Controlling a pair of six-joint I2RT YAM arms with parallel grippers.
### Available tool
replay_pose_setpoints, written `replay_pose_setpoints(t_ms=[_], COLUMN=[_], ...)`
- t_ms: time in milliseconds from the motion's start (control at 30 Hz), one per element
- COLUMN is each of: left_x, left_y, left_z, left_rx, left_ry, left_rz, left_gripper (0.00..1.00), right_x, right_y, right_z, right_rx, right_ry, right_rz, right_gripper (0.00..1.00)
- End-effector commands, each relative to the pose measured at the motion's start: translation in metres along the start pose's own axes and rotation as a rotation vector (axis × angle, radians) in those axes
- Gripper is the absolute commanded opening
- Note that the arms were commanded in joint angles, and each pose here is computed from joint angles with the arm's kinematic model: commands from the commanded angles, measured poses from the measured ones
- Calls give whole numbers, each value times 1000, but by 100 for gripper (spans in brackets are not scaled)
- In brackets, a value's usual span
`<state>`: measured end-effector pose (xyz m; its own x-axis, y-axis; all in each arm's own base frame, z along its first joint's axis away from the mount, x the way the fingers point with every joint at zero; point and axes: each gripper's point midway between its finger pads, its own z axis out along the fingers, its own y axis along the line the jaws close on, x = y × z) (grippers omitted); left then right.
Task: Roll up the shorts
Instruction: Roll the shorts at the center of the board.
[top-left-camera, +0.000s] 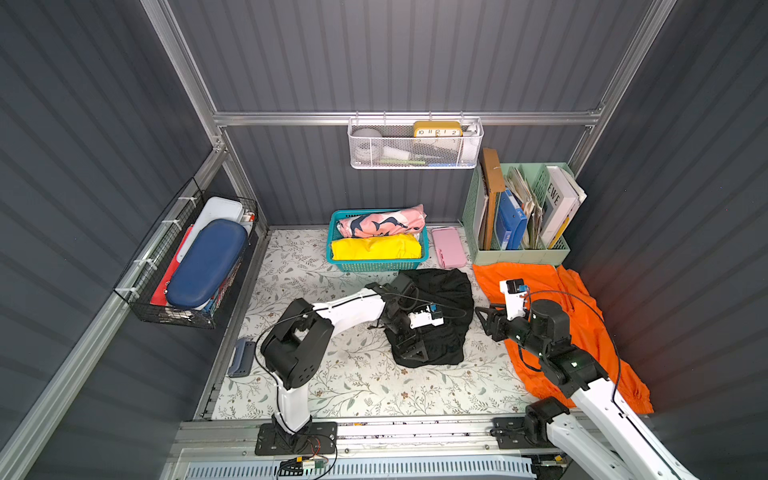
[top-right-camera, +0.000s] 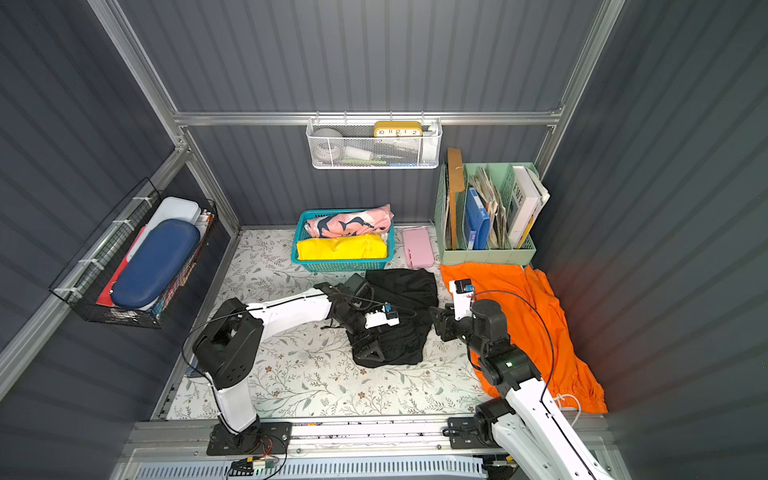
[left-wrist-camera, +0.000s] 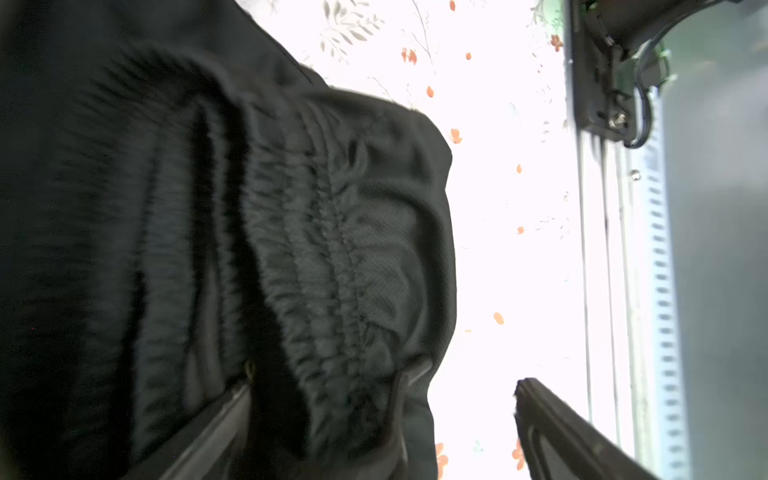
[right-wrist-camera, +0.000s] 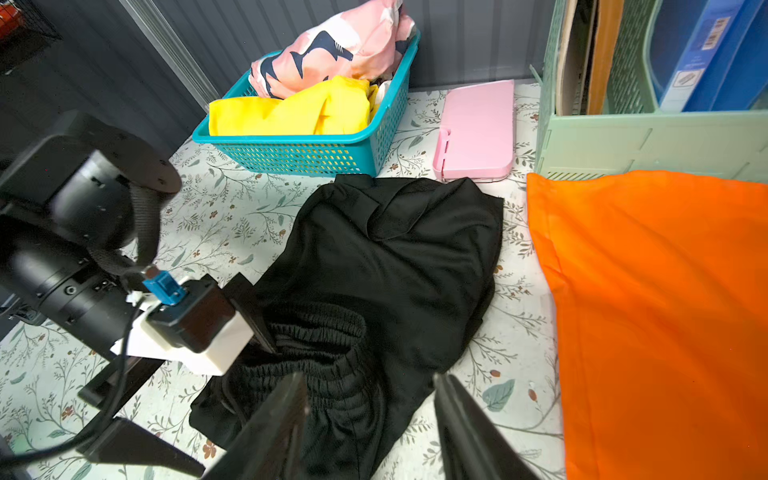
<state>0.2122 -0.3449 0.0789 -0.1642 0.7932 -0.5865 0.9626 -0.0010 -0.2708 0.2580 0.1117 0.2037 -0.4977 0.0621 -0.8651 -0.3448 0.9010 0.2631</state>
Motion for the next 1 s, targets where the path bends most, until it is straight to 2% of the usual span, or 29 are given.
replay_pose_setpoints(t_ms=[0,167,300,433,633,767,967], left_x=[-47,-76,-79,-62,-27,-19,-9], left_y=[20,16,10,-1,-15,-17,-14], left_z=[-39,-75,-88,-76,-40,-26,-1], left_rx=[-191,-309,-344,-372,-558,-634,-683], left_ry=[-152,-272,-301,-256,-154,-137,-67], left_rz=[109,208,231,238,343,381,458], left_gripper=[100,100,100,100,100,100,100], right_x=[2,5,7,9,10,8,11], right_y=[-1,-1,1,4,-5,-4,-3], right_z=[0,-1,-2,-2,0,2,2], right_rx=[-2,-2,-16,-34,18,15,9], right_ry=[-21,-25,-23,-14,-2,-2,9], right_rz=[-1,-8,-22,-57,-80,-76,-81], right_gripper=[57,60,62,63,64,64,64])
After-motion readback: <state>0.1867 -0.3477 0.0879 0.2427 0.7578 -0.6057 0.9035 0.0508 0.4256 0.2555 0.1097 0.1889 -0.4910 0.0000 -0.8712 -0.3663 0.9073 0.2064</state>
